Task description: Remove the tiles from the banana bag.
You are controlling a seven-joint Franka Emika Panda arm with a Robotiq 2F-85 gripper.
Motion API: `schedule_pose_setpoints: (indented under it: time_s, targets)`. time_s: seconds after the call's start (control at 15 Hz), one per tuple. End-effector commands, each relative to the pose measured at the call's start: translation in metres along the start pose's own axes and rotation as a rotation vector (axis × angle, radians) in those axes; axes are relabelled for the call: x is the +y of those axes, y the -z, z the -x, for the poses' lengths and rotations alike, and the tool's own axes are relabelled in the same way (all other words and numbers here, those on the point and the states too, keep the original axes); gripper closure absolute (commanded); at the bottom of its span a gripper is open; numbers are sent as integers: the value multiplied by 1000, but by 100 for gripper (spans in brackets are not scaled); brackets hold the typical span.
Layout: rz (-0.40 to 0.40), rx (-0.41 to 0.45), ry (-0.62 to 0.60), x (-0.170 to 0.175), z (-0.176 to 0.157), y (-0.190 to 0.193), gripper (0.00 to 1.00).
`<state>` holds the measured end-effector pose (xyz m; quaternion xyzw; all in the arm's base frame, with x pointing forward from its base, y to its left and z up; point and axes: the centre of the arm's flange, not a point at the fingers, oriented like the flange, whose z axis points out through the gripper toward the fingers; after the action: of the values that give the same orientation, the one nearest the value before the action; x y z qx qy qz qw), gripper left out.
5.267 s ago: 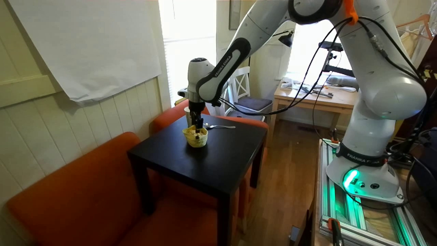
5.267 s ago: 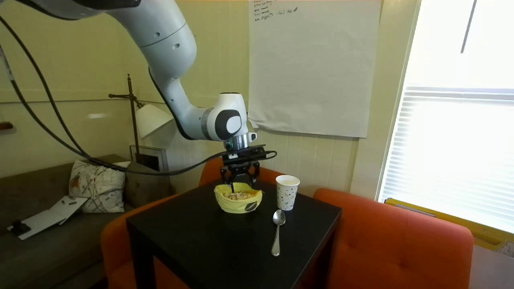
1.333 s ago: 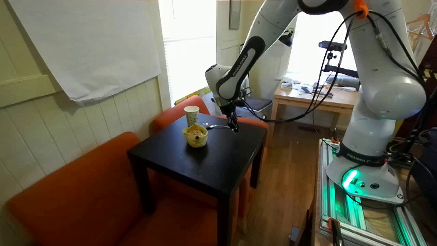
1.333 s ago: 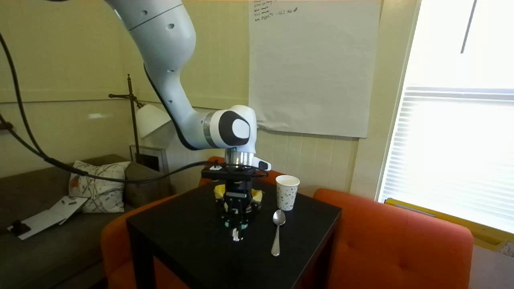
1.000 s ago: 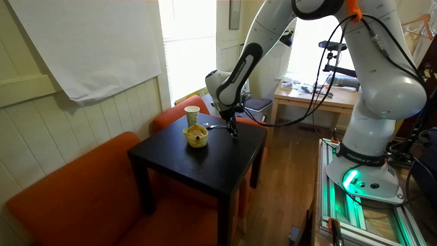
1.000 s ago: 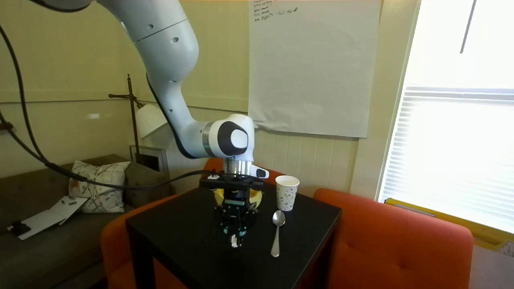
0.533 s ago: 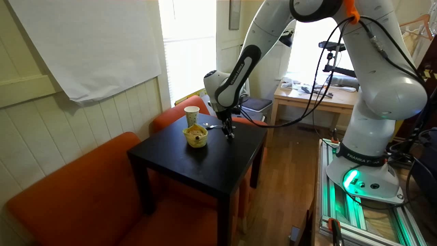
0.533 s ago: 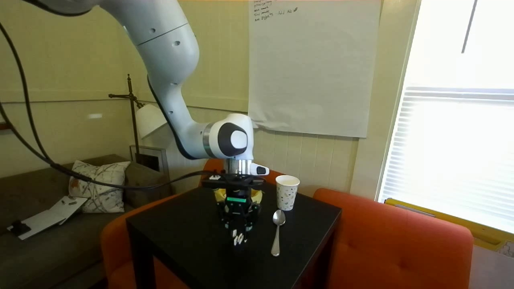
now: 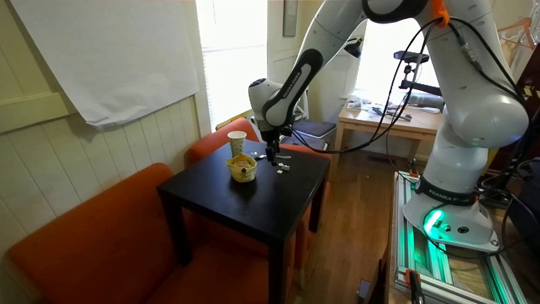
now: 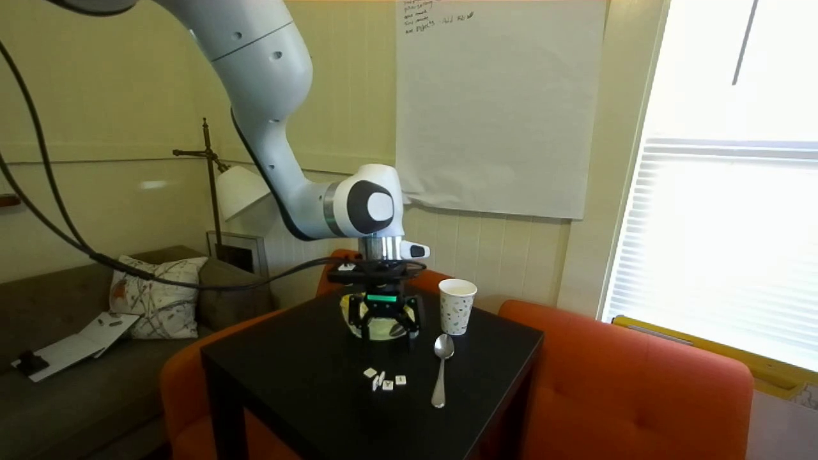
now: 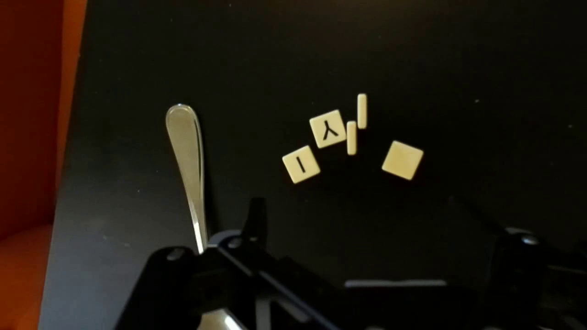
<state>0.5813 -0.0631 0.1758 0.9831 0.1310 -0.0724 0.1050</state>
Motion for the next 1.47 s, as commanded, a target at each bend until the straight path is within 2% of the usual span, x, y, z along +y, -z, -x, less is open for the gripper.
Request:
schedule_pose_setpoints:
  time_s: [0.0,0.33,0.4,0.6,0.8,1.07,1.4]
  targets:
    - [-19,19,26,-2,9,37,0]
    - [-42,62,36,-7,7,58,0]
    - [-55,97,52,-9,4,63,0]
    - [-63,275,135,-21,-19,71,0]
    - [-69,373,238,-36,-44,73,0]
    - [-86,421,344,-50,-60,70,0]
    - [-58,383,396,-49,-78,48,0]
